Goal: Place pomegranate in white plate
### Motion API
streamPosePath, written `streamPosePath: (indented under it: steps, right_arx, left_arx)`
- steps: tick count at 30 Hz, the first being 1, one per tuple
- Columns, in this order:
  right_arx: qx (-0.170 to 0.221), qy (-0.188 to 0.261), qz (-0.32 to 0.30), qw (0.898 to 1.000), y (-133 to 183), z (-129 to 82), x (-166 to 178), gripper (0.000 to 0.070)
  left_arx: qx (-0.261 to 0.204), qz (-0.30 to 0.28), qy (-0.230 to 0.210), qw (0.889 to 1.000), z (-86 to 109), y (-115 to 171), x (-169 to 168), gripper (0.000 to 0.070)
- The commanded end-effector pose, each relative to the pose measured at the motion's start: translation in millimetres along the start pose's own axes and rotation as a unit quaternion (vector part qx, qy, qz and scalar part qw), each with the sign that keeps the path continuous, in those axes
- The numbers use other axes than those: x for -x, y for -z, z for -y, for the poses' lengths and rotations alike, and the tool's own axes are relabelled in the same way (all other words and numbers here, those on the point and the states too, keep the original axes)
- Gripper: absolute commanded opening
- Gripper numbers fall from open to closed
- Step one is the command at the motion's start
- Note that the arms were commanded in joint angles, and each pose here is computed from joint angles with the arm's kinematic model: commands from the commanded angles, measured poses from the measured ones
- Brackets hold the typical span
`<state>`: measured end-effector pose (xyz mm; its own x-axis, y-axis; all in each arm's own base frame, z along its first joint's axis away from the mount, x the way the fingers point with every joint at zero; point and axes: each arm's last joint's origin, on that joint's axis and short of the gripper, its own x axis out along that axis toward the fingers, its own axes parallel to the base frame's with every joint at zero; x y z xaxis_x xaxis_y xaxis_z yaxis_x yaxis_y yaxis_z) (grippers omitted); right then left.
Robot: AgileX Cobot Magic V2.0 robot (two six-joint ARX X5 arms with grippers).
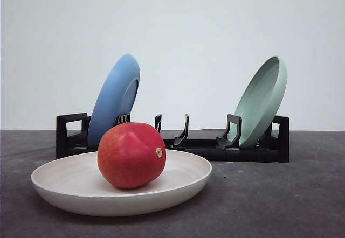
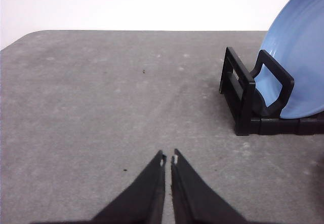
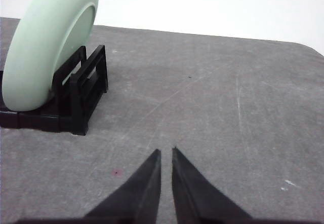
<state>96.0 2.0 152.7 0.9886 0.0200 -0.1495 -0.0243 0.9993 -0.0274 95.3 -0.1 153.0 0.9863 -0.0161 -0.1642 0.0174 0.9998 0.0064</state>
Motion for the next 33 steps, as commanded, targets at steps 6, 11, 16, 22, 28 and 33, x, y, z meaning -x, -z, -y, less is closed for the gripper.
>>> streamPosePath:
  steps: [6, 11, 16, 22, 28, 33]
  right_arx:
    - [0.0, 0.0, 0.004, 1.0, 0.1, -0.1, -0.3, 0.0035]
    - [0.0, 0.0, 0.004, 1.0, 0.1, -0.1, -0.3, 0.0035]
    - [0.0, 0.0, 0.004, 1.0, 0.1, -0.1, -0.3, 0.0035]
    - [0.0, 0.0, 0.004, 1.0, 0.1, -0.1, -0.3, 0.0035]
    - [0.0, 0.0, 0.004, 1.0, 0.1, -0.1, -0.3, 0.0035]
    - [0.0, 0.0, 0.004, 1.0, 0.1, -0.1, -0.3, 0.0035]
  left_arx:
    - [0.002, -0.003, -0.001, 1.0, 0.0, 2.9, -0.9, 0.0]
    - [0.002, -0.003, -0.001, 1.0, 0.0, 2.9, -0.9, 0.0]
    - [0.002, -0.003, -0.001, 1.0, 0.0, 2.9, -0.9, 0.0]
    - [0.002, -0.003, -0.001, 1.0, 0.0, 2.9, -0.9, 0.0]
    - [0.002, -0.003, -0.001, 1.0, 0.0, 2.9, -0.9, 0.0]
    - [0.002, -0.003, -0.001, 1.0, 0.0, 2.9, -0.9, 0.0]
